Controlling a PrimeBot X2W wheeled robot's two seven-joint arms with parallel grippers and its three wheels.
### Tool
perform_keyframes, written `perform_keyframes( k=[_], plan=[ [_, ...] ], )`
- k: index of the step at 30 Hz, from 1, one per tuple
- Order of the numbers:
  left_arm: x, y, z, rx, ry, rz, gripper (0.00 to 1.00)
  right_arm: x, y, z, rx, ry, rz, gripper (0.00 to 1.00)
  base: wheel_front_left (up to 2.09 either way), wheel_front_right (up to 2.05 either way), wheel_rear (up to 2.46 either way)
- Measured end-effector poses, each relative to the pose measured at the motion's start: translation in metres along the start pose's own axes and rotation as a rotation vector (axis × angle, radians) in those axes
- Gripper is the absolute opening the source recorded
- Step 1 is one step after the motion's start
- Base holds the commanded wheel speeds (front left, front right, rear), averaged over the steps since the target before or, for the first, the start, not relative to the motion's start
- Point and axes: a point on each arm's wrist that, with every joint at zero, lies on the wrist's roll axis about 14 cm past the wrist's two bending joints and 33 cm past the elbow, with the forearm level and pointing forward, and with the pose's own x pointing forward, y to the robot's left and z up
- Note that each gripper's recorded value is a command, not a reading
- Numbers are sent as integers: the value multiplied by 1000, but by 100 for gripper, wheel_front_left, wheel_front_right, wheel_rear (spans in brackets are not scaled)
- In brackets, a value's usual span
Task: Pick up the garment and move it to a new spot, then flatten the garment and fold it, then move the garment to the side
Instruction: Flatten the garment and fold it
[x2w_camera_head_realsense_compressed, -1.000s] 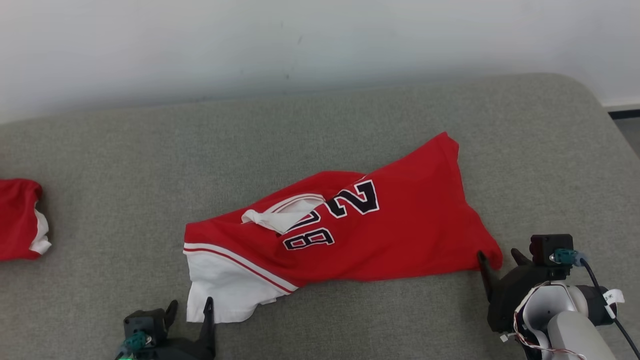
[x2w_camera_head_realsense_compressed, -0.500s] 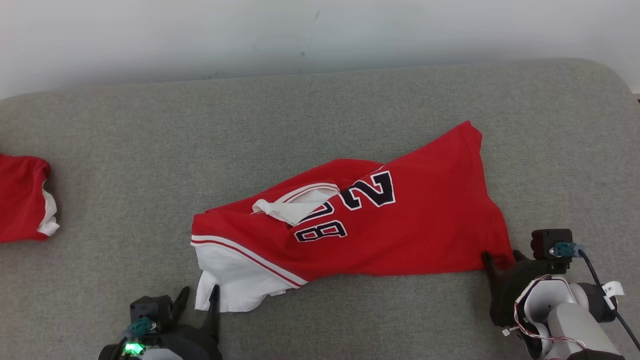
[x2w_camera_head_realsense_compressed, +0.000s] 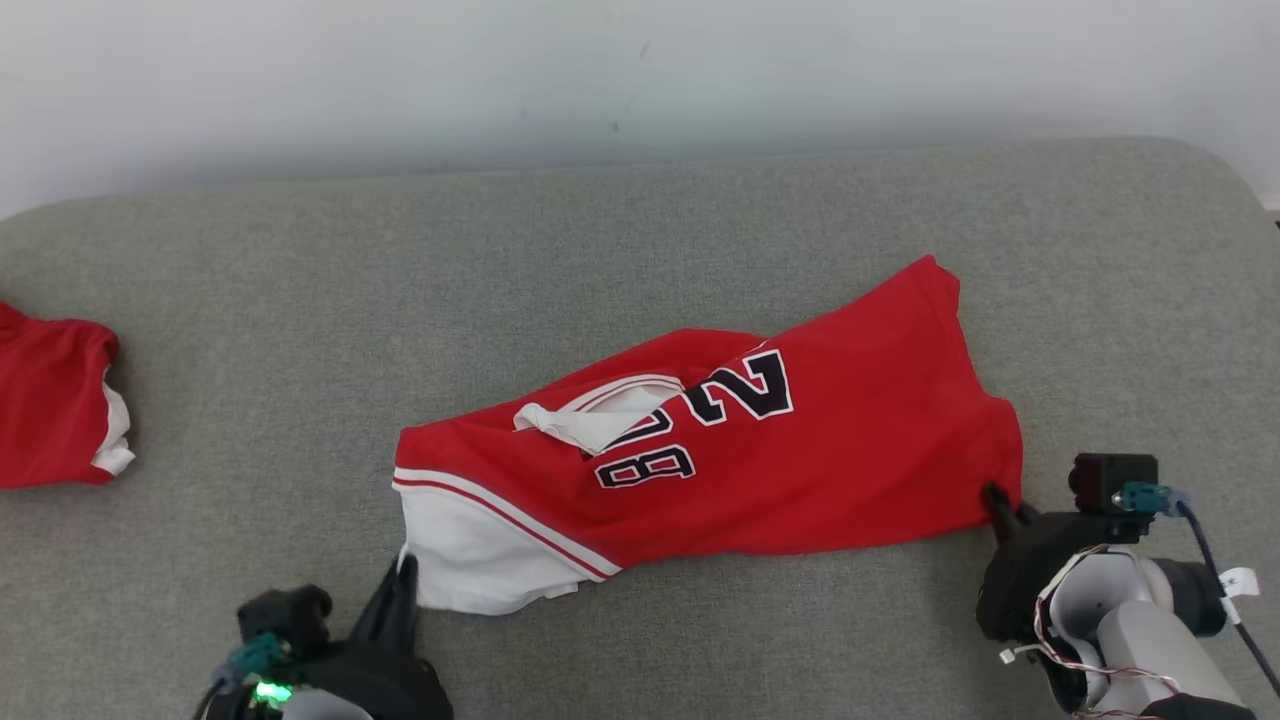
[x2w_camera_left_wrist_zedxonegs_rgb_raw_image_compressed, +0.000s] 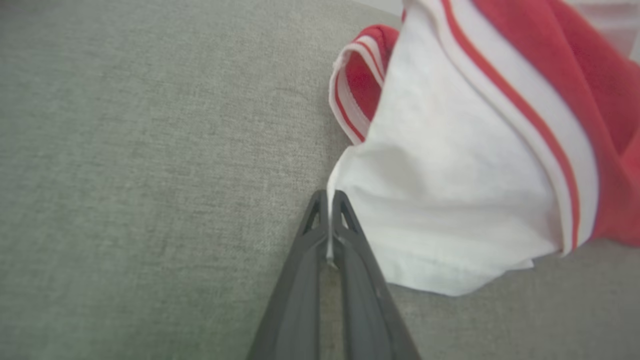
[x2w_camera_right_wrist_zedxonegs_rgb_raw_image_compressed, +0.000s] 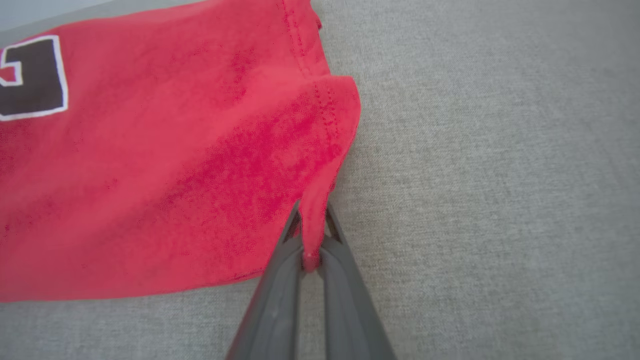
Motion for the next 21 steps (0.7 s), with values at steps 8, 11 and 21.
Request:
perform_keyframes(
  k=[8,11,21],
  plan=[
    [1,-21,99,-212,-281,-77,0,-21,5,72,66,-262,38,0,0,0,0],
    [-1,-29,129,-278,-338,-120,0,-29,10,87,68,-302,60,0,0,0,0],
    [15,-75,271,-448,-443,-343,0,-56,44,198,121,-453,242,0,0,0,0]
  ],
)
